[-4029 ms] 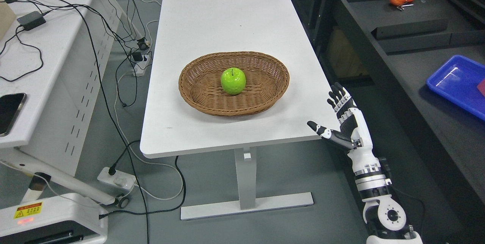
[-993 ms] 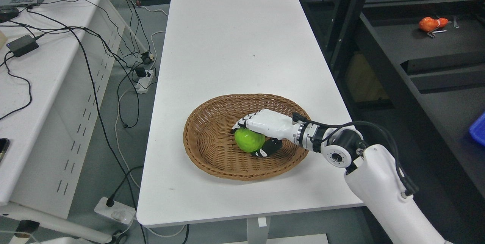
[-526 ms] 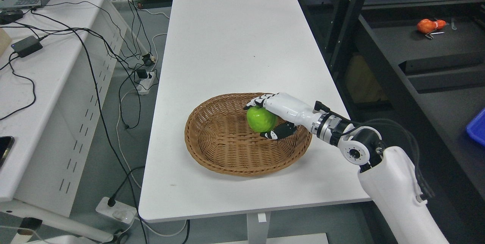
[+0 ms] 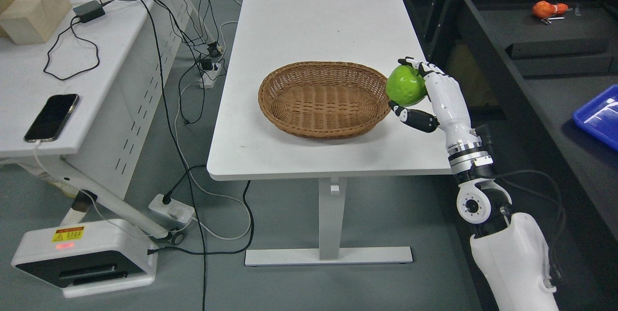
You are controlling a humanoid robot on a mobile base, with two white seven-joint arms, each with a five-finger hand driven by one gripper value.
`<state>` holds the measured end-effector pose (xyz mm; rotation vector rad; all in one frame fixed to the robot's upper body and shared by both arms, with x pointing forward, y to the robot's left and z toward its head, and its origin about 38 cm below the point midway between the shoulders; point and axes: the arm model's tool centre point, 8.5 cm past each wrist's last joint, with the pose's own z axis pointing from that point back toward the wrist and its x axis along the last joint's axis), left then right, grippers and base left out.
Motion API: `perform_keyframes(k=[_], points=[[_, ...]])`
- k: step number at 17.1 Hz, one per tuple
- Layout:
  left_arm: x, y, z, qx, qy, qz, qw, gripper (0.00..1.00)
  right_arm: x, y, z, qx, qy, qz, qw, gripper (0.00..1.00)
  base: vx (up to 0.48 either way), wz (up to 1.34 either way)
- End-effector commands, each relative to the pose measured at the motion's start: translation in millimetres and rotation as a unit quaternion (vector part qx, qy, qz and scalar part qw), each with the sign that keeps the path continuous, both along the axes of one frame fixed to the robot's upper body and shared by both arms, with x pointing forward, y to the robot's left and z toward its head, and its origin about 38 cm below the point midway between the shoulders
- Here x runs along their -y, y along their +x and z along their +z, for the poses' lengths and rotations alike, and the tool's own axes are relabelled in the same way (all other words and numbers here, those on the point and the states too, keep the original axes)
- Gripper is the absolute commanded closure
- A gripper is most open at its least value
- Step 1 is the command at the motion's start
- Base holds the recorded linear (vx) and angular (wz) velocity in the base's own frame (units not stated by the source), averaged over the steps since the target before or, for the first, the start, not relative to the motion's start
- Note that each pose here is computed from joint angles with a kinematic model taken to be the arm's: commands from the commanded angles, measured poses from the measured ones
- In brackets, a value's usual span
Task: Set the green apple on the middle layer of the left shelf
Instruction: 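Carry the green apple with the right hand to the dark shelf tray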
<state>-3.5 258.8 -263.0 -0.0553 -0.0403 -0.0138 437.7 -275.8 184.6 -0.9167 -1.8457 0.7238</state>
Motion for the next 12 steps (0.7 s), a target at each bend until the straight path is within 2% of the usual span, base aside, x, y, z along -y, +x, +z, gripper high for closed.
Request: perform_keyframes(k=[1,9,12], points=[[-11.3,-0.3,0.9,-0.002,0.009,0.000,1.000,0.00,18.1,-18.7,-9.0,0.006,0.047,-0.048,0.998,1.00,-0.507,0.01],[-11.3,-0.3,0.9,-0.002,0.009,0.000,1.000,0.00,15.0,-19.1,-10.5,0.005,0.045,-0.042,0.998,1.00,-0.565,-0.02],[-11.3,-0.3,0.9,-0.002,0.009,0.000,1.000,0.00,14.9,-19.1,-10.6,0.004,0.045,-0.042,0.998,1.00,-0.447,-0.54]])
